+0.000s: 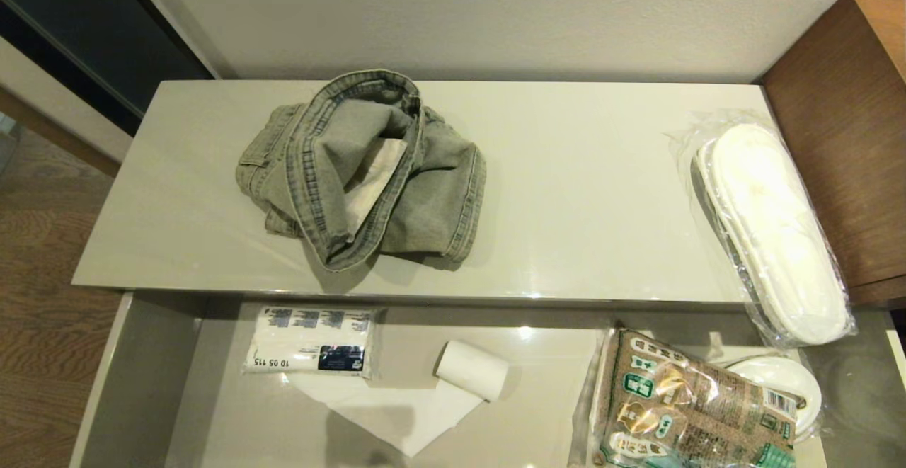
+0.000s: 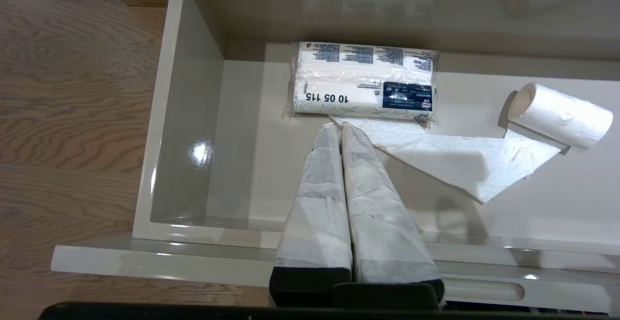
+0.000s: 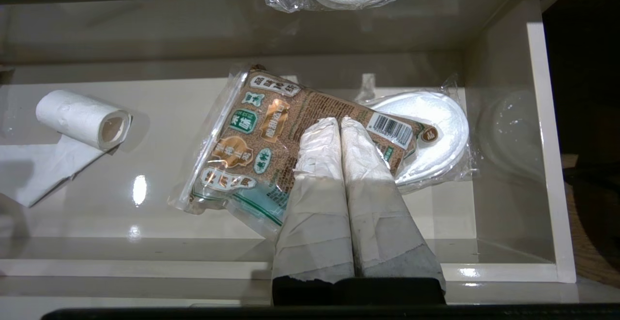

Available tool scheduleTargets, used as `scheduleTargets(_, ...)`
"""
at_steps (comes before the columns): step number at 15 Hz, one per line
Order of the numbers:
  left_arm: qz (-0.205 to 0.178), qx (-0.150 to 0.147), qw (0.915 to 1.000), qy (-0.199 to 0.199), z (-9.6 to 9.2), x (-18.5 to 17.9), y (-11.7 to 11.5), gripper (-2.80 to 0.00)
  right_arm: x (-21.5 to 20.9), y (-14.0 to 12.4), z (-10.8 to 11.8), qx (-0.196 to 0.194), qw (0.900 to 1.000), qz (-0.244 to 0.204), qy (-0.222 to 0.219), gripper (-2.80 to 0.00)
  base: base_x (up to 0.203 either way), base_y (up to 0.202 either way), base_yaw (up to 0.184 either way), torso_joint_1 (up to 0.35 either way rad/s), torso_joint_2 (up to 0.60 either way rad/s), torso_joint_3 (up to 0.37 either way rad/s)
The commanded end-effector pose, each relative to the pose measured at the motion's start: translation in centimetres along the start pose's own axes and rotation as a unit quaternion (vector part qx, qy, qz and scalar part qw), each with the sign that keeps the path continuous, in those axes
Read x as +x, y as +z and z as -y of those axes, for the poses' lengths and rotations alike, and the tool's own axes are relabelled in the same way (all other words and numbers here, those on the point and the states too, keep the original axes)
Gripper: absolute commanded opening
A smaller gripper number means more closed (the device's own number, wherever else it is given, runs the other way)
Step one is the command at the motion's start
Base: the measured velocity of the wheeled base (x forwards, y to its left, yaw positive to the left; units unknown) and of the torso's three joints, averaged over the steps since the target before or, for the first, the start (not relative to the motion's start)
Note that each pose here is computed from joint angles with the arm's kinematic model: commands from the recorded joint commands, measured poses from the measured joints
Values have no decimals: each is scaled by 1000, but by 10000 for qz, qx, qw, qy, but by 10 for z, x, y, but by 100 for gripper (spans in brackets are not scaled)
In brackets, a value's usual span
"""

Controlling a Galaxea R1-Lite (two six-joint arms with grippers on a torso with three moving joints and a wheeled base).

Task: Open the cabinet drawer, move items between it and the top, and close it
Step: Close the drawer

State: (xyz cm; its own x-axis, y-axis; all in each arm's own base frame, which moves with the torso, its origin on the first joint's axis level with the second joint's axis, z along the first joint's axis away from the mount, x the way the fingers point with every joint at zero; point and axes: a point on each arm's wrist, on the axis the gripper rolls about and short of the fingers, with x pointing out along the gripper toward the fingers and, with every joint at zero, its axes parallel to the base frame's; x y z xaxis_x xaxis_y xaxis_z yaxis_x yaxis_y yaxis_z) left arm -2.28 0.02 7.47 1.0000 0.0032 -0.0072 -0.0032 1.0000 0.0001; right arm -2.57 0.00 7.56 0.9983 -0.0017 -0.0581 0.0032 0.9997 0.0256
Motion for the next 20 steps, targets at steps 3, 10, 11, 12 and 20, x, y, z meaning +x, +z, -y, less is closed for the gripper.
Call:
scheduleTargets(3, -10, 0, 10000, 7, 0, 0, 0, -280, 0, 0, 0, 1, 10000, 7, 1, -280, 0, 0, 0, 0, 0, 0)
scheduleTargets(10, -10, -8, 10000, 7, 0, 0, 0, -280, 0, 0, 0, 1, 10000, 7, 1, -280, 0, 0, 0, 0, 0, 0)
scheduleTargets(11, -10, 0, 10000, 7, 0, 0, 0, -280, 0, 0, 0, 1, 10000, 7, 1, -280, 0, 0, 0, 0, 0, 0)
scheduleTargets(12, -10, 0, 10000, 7, 0, 0, 0, -280, 0, 0, 0, 1, 10000, 7, 1, -280, 0, 0, 0, 0, 0, 0)
scheduleTargets(20, -10, -8, 10000, 7, 0, 0, 0, -280, 0, 0, 0, 1, 10000, 7, 1, -280, 0, 0, 0, 0, 0, 0)
